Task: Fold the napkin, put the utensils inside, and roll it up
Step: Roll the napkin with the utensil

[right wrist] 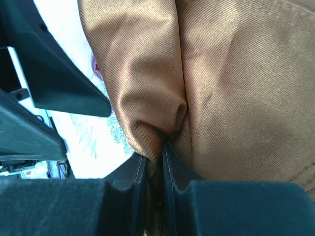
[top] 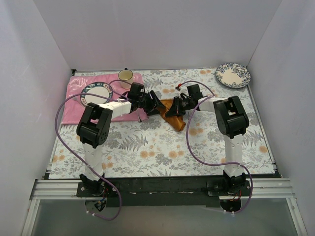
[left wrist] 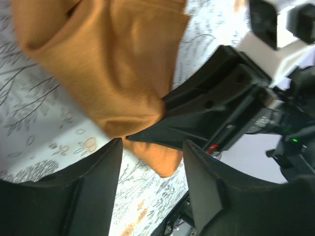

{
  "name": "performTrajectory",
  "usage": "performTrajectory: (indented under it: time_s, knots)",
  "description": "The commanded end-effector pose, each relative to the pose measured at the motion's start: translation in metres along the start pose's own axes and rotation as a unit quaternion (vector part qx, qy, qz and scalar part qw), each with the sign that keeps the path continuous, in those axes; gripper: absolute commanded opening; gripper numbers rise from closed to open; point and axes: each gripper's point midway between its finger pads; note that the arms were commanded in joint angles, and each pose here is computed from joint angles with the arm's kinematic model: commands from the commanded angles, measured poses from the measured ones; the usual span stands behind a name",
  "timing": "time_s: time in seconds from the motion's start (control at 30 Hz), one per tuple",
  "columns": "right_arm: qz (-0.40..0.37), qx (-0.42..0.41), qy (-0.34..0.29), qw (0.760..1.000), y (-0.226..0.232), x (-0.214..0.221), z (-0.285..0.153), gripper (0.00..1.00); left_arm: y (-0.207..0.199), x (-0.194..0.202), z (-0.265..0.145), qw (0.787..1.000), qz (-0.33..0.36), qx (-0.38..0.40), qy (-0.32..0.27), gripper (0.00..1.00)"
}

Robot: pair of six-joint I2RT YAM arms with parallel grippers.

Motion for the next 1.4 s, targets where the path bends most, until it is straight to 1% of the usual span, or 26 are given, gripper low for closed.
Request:
performTrajectory:
  time_s: [0.0, 0.03, 0.1, 0.17, 0.27, 0.3, 0.33, 0.4, 0.43, 0.5, 0.6, 0.7, 0.73, 0.9, 0.93, 1.0, 1.17, 1.3, 1.37]
  knots:
    - [0.022, 0.022, 0.024, 0.999, -0.024, 0.016, 0.002, 0.01, -0.036, -0.009, -0.010, 0.997, 0.028, 0.069, -0.020, 0.45]
    - [0.023, 0.020, 0.024, 0.999, -0.025, 0.016, 0.002, 0.01, -0.042, -0.011, -0.011, 0.996, 0.033, 0.083, -0.026, 0.42]
    - [0.021, 0.017, 0.023, 0.999, -0.025, 0.014, 0.002, 0.01, -0.043, -0.009, -0.009, 0.995, 0.025, 0.095, -0.018, 0.36]
    - [0.022, 0.007, 0.026, 0.999, -0.023, 0.013, 0.003, 0.01, -0.051, -0.013, -0.007, 0.993, 0.026, 0.112, -0.020, 0.34]
    - [0.019, 0.005, 0.035, 0.999, -0.023, 0.012, 0.003, 0.01, -0.048, -0.019, 0.006, 0.993, 0.022, 0.115, -0.023, 0.32]
    - [0.018, 0.004, 0.036, 0.999, -0.024, 0.012, 0.003, 0.01, -0.051, -0.027, 0.009, 0.992, 0.024, 0.116, -0.030, 0.31]
    - [0.015, 0.006, 0.038, 0.999, -0.024, 0.012, 0.002, 0.01, -0.039, -0.029, 0.018, 0.994, 0.017, 0.104, -0.025, 0.31]
    - [0.015, 0.006, 0.038, 0.999, -0.024, 0.013, 0.001, 0.02, -0.035, -0.035, 0.025, 0.994, 0.018, 0.103, -0.028, 0.30]
    - [0.014, 0.005, 0.037, 0.999, -0.023, 0.012, 0.000, 0.02, -0.023, -0.037, 0.033, 0.996, 0.011, 0.088, -0.028, 0.30]
    - [0.015, 0.004, 0.038, 0.999, -0.023, 0.013, -0.002, 0.03, -0.013, -0.041, 0.036, 0.996, 0.010, 0.079, -0.034, 0.30]
    - [0.013, 0.006, 0.038, 0.999, -0.025, 0.015, -0.005, 0.07, 0.003, -0.044, 0.040, 0.997, 0.005, 0.069, -0.037, 0.29]
    - [0.001, 0.017, 0.040, 0.999, -0.027, 0.013, -0.010, 0.15, 0.012, -0.047, 0.043, 0.997, 0.012, 0.061, -0.040, 0.29]
    - [-0.007, 0.030, 0.041, 0.999, -0.031, 0.012, -0.011, 0.19, 0.013, -0.048, 0.044, 0.998, 0.012, 0.057, -0.038, 0.29]
    - [-0.057, 0.064, 0.048, 0.995, -0.027, 0.000, -0.025, 0.32, 0.027, -0.051, 0.051, 0.998, 0.018, 0.041, -0.033, 0.28]
    - [-0.065, 0.079, 0.047, 0.994, -0.029, -0.004, -0.028, 0.37, 0.029, -0.050, 0.053, 0.999, 0.019, 0.039, -0.031, 0.28]
    - [-0.080, 0.081, 0.046, 0.992, -0.027, -0.009, -0.031, 0.39, 0.033, -0.048, 0.055, 0.999, 0.021, 0.038, -0.026, 0.27]
    - [-0.113, 0.120, 0.046, 0.985, -0.020, -0.022, -0.039, 0.51, 0.036, -0.048, 0.058, 0.999, 0.026, 0.035, -0.024, 0.26]
    - [-0.196, 0.157, 0.036, 0.967, -0.006, -0.036, -0.049, 0.59, 0.035, -0.049, 0.058, 0.999, 0.031, 0.037, -0.024, 0.26]
    - [-0.234, 0.194, 0.029, 0.952, -0.007, -0.043, -0.053, 0.63, 0.033, -0.050, 0.058, 0.998, 0.032, 0.038, -0.024, 0.26]
Point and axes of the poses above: each gripper's point midway between its finger pads, its own z axis out along the fingers, its own y axis along the line the jaws close on, x = y × z, and after that the axes turned 1 degree about z, right-handed
